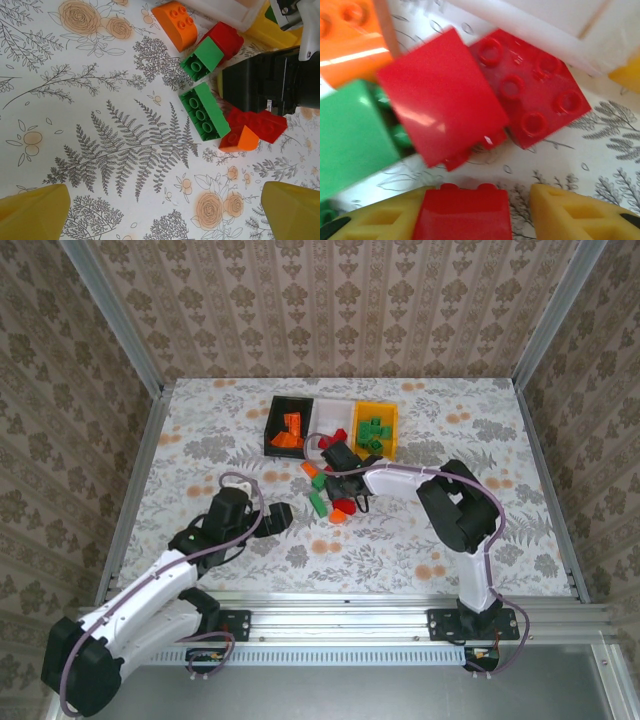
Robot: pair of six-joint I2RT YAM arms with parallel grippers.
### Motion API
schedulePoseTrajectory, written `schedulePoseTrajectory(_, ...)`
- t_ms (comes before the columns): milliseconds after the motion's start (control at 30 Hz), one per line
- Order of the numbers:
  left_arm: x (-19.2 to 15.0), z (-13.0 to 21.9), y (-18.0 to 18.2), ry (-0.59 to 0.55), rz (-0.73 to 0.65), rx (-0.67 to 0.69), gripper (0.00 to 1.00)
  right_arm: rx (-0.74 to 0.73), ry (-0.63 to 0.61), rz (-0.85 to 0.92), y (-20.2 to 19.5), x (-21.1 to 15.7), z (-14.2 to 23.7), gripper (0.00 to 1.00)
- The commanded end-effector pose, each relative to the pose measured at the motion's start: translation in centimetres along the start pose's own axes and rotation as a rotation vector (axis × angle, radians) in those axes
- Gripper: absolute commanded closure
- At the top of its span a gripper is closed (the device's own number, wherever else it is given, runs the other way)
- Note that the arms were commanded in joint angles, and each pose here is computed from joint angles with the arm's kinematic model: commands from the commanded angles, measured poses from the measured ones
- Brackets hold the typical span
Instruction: Sort the legos into containers by color
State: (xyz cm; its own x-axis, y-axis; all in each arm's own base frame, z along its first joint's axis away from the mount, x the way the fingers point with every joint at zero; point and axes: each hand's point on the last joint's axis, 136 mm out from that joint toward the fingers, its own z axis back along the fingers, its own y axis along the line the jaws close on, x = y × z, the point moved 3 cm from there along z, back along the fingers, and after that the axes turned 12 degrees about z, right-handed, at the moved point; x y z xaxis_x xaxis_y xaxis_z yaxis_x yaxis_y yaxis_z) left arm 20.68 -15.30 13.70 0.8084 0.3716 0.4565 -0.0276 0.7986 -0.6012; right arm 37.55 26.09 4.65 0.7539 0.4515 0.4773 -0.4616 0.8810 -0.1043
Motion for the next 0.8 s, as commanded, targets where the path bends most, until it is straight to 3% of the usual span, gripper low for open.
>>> schedulePoseTrajectory(0, -0.3, -0.4, 0.4, 0.01, 0.007, 0.015, 0.0, -0.011, 0.037, -0.013, -0.3, -1.3, -0.5, 0.55)
schedulePoseTrajectory(233, -0.3, -0.8, 0.3, 0.015, 0.012, 0.01, 0.0, -0.024, -0.033, -0.045, -0.5, -1.0, 1.7, 0.69)
schedulePoseTrajectory(567, -0.3, -1.1, 0.3, 0.015, 0.017, 0.015, 0.0, -0.027, -0.198, -0.073, -1.4, 2.9, 7.7, 0.7)
schedulePoseTrajectory(767, -0.2, -1.2, 0.5, 0.01, 0.038, 0.031, 0.0, -0.113, -0.237, -0.038, -3.3, 7.6, 6.9, 0.69)
